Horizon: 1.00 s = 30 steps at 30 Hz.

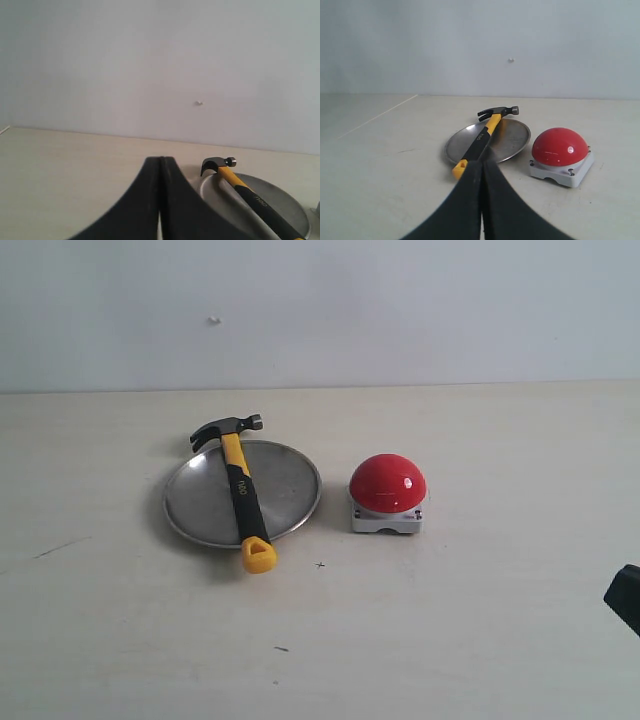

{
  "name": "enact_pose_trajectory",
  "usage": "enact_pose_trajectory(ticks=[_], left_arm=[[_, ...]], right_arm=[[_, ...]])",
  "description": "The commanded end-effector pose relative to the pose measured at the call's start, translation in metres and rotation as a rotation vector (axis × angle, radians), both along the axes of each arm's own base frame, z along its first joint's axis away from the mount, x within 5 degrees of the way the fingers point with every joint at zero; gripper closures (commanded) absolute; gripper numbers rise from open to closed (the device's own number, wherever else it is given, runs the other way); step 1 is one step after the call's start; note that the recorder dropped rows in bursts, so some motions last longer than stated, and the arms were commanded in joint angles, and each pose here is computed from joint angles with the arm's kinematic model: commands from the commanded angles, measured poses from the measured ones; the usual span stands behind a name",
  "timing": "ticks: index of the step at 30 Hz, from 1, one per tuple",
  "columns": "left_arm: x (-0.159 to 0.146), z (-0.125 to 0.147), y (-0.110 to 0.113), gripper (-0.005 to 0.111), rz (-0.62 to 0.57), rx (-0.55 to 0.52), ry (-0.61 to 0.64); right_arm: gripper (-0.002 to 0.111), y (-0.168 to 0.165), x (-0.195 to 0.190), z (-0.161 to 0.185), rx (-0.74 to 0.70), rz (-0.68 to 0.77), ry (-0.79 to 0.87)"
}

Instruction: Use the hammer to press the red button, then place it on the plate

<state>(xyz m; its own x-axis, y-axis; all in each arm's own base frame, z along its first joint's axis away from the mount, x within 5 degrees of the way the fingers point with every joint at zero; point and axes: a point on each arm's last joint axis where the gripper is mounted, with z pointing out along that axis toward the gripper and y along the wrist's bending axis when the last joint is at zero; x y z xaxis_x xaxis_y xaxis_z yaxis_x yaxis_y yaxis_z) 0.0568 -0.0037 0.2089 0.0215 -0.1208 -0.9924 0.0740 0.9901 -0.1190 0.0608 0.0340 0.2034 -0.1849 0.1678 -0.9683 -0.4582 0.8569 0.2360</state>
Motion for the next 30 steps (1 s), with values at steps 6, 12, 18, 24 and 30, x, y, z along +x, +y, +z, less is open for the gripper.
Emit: enact_pose_trajectory(ticks=[6,12,18,24,30], left_arm=[[0.000,-0.001,0.000,0.107,0.002,0.003,0.000],[0.000,-0.001,0.000,0.107,0.002,0.003,0.000],[0.000,-0.001,0.000,0.107,0.002,0.003,0.000],[0.000,-0.001,0.000,0.107,0.002,0.003,0.000],[0.000,-0.001,0.000,0.107,0.002,0.003,0.000]], right_arm=[[0.108,0.000,0.000,-0.001,-0.003,-0.003,-0.004],[0.108,0.000,0.000,-0.001,-0.003,-0.003,-0.004],[0.108,0.000,0.000,-0.001,-0.003,-0.003,-0.004],[0.108,-0.004,0.000,0.000,0.001,-0.049,-0.013],[0.108,-0.021,0.005,0.001,0.014,-0.322,-0.032]])
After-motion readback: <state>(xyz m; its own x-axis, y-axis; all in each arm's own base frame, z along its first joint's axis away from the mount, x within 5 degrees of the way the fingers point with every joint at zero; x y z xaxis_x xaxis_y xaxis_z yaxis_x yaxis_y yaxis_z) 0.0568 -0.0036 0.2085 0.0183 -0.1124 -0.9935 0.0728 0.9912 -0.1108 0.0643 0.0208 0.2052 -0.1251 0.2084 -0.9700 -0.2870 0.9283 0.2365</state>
